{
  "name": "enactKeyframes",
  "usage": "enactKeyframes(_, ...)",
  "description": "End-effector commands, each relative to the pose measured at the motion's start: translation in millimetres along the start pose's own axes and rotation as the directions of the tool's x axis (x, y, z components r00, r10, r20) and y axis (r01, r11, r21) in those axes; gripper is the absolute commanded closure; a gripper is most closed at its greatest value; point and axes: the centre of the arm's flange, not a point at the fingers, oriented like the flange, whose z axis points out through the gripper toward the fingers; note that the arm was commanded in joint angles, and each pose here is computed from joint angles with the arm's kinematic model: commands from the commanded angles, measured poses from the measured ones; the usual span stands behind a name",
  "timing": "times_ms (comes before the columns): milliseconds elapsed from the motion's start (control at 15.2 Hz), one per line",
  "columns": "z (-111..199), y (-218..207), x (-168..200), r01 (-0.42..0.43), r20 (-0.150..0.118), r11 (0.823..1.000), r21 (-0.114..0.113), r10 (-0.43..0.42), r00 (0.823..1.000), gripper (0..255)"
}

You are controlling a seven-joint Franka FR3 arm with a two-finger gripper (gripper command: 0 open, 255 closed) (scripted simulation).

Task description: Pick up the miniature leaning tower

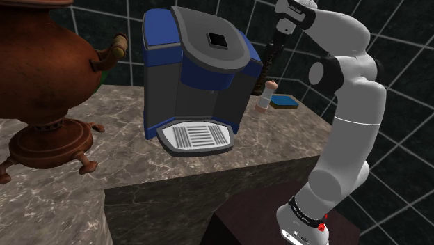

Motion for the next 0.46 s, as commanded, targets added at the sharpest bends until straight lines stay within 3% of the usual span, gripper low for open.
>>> enactKeyframes(0, -11, 0, 2, 0.000, -0.001, 1.000, -0.001, 0.000, 1.000, 255)
enactKeyframes(396, -33, 0, 4, 0.000, -0.001, 1.000, -0.001, 0.000, 1.000, 255)
